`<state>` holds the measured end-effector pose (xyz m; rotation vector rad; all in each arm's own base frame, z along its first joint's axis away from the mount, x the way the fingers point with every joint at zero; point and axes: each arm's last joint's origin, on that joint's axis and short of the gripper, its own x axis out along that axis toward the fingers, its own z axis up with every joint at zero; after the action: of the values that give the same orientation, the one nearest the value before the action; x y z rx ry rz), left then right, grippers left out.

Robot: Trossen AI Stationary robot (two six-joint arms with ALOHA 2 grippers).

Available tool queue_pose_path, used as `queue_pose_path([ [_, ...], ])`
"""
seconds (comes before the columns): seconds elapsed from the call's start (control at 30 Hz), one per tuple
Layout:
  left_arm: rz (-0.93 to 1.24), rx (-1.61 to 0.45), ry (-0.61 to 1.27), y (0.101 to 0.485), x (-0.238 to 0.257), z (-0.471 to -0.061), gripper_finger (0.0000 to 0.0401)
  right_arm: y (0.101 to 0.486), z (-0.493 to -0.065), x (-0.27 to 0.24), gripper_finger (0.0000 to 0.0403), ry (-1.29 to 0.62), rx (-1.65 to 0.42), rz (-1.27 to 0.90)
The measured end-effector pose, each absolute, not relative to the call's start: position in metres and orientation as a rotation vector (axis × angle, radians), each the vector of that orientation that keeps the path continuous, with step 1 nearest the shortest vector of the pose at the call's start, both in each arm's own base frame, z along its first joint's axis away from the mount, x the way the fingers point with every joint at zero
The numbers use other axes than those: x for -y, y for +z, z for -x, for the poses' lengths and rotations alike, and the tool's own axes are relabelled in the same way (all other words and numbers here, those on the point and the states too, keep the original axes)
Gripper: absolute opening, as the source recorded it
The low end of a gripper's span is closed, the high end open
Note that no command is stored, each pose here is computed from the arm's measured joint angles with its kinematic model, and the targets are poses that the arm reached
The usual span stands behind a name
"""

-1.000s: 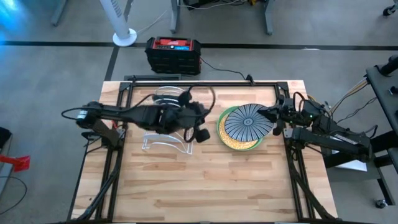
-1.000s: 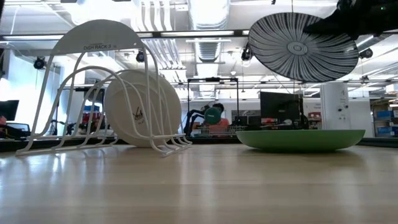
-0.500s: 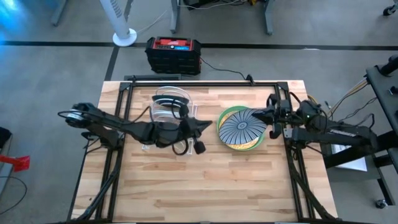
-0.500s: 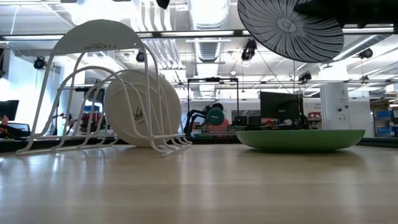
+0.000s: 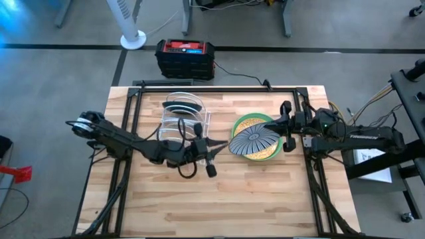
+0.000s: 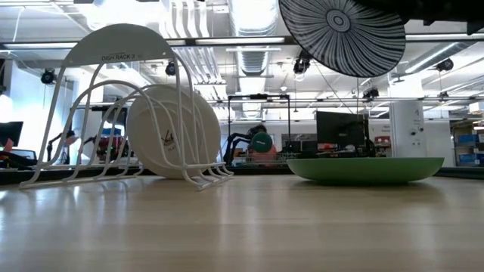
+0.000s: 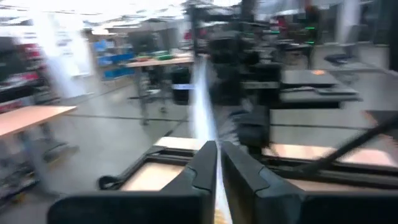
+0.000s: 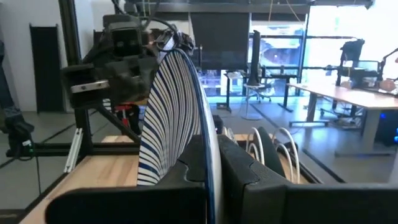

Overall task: Sort dishes
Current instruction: Put the blue pattern plate in the dish rack

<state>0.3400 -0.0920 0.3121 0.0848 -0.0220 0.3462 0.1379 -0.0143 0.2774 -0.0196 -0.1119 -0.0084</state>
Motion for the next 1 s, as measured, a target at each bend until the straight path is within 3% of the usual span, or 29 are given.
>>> queue_pose_path([
  [0.13, -0.091, -0.005, 0.315, 0.304, 0.097, -0.343, 0.0066, 0.278, -0.142, 0.011, 0.0, -0.004, 0.103, 0.052],
  [0.33, -0.096, -0.029, 0.514, 0.299, 0.099, -0.341, 0.0181, 0.282, -0.143, 0.009, 0.0, 0.018, 0.112, 0.062],
  [0.57, -0.115, -0.068, 0.345, 0.281, 0.108, -0.352, 0.0282, 0.284, -0.143, 0.009, 0.0, -0.007, 0.12, 0.088],
  [0.77, -0.074, -0.07, 0.45, 0.27, 0.103, -0.359, 0.0299, 0.284, -0.143, 0.009, 0.0, -0.005, 0.12, 0.092],
  [1.0, -0.073, -0.076, 0.451, 0.257, 0.102, -0.368, 0.0278, 0.29, -0.142, 0.006, 0.0, 0.008, 0.18, 0.116],
])
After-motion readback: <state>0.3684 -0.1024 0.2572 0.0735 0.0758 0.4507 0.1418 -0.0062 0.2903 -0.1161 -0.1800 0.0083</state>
